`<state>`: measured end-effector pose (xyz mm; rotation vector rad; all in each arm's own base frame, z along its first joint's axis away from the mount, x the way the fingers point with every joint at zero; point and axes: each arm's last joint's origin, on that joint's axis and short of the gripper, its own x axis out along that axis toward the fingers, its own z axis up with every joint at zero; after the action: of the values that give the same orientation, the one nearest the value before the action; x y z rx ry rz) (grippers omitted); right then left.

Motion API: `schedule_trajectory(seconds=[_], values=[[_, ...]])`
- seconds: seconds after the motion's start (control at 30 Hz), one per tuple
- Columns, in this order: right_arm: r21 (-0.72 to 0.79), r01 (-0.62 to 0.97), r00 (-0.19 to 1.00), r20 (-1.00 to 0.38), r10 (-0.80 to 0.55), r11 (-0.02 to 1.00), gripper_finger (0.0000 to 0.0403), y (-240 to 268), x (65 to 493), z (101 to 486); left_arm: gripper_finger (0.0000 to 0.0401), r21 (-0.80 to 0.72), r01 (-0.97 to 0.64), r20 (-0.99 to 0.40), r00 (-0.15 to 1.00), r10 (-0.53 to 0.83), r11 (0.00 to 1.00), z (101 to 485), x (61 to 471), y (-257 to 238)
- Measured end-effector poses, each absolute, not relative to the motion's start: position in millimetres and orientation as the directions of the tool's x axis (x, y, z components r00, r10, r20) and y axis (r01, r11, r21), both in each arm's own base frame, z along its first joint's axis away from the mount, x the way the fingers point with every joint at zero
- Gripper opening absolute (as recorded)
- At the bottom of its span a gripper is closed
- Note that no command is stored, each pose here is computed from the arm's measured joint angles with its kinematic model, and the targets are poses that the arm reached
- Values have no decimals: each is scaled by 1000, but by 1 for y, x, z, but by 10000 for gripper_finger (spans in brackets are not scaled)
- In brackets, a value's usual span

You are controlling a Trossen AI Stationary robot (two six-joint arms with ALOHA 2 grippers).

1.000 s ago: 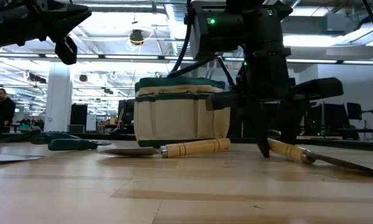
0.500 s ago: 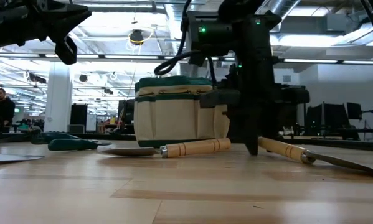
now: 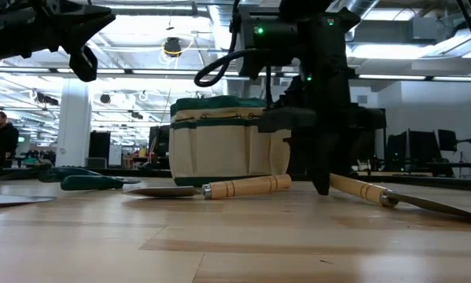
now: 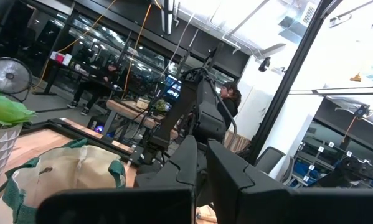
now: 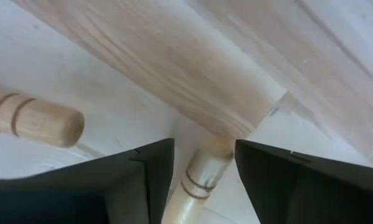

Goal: Pick & Place Garden tools in Gardening bag
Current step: Put the top right trowel into the gardening bag

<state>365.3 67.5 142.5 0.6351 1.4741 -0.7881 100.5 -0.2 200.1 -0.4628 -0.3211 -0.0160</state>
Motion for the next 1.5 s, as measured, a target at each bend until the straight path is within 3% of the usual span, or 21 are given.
schedule_trajectory(seconds=[0.23, 0.53, 0.6, 0.73, 0.83, 0.97, 1.5], values=[[-92, 779, -48, -995, -87, 620, 194, 67, 365, 147, 8, -436, 88, 308, 950, 57, 896, 200, 101, 0], [-40, 749, 40, -994, -106, 662, 221, 62, 340, 212, 8, -436, 87, 308, 950, 57, 896, 200, 101, 0], [38, 746, 120, -990, -78, 665, 219, 59, 335, 222, 8, -436, 88, 308, 950, 57, 896, 200, 101, 0], [225, 764, 254, -966, 38, 605, 214, 57, 307, 217, 8, -436, 88, 308, 950, 57, 896, 200, 101, 0], [254, 821, 267, -962, 50, 512, 213, 53, 285, 211, 8, -436, 87, 308, 950, 57, 896, 200, 101, 0], [299, 820, 325, -945, 33, 489, 216, 55, 279, 214, 8, -436, 87, 308, 950, 57, 896, 200, 101, 0], [134, 846, 177, -984, -36, 516, 218, 73, 317, 165, 8, -436, 89, 311, 949, 58, 896, 200, 100, 0]])
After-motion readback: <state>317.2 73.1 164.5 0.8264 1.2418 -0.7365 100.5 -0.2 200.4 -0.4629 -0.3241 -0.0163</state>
